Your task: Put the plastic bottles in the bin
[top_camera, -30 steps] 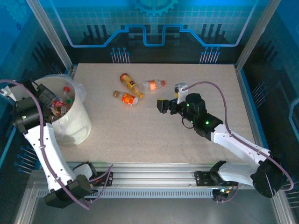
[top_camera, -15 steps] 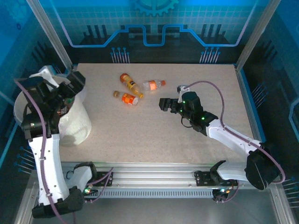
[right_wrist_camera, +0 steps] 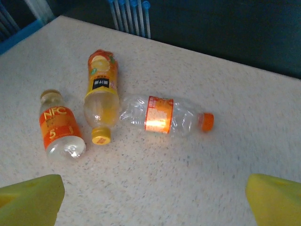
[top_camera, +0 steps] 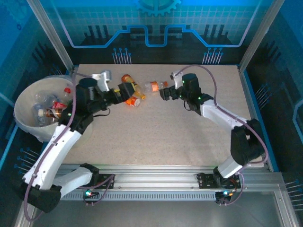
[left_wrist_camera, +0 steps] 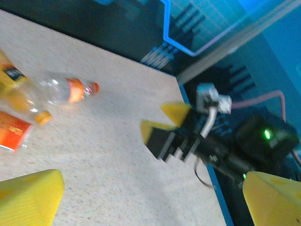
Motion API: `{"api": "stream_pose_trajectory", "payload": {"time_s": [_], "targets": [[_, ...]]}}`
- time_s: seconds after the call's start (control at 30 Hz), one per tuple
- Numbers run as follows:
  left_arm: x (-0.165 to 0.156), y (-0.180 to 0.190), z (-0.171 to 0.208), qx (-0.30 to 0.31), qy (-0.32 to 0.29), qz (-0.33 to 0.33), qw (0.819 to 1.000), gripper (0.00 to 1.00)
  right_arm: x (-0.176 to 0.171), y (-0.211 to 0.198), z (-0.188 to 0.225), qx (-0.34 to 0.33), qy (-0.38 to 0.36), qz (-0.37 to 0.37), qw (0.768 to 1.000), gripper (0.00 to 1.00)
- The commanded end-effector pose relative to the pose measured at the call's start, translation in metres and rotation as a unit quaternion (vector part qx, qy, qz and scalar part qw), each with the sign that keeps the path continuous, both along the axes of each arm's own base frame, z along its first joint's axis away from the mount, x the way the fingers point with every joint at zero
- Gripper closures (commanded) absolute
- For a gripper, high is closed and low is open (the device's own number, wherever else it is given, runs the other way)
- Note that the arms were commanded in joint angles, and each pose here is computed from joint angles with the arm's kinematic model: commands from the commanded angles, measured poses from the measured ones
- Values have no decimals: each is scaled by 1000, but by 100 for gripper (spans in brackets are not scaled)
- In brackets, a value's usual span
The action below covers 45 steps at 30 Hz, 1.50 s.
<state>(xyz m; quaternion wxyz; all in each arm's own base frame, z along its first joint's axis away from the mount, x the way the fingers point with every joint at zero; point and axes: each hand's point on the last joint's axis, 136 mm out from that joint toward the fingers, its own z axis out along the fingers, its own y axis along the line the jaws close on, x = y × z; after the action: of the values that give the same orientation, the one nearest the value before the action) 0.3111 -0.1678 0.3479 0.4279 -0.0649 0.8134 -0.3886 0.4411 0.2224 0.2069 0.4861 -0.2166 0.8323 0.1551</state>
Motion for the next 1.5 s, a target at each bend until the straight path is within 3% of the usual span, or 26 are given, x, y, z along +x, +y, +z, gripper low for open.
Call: {"api": "stream_pose_trajectory", "payload": {"time_s": [0.0,0.13,0.27,0.57,0.8,1.1,1.3,1.47], "targets": [[11,-18,-14,-8,7,5,1000,1,9,16,-19,-76,-21,132,988,0],[18,-15,-46,3,49,33,998,1,23,30,-52,-118,29,243,962,4],[22,-3,-62,25,61,67,996,1,47,35,-86,-161,54,301,938,2],[29,12,-78,77,73,102,989,1,94,44,-145,-257,36,347,901,1],[34,20,-88,100,81,116,985,1,128,63,-162,-275,-1,328,904,1],[34,20,-101,104,100,116,983,1,135,94,-190,-319,-29,350,880,5],[32,22,-103,106,100,117,982,1,134,98,-176,-323,-33,345,881,26],[32,21,-105,101,99,117,983,1,125,81,-149,-297,-19,316,901,36]]}}
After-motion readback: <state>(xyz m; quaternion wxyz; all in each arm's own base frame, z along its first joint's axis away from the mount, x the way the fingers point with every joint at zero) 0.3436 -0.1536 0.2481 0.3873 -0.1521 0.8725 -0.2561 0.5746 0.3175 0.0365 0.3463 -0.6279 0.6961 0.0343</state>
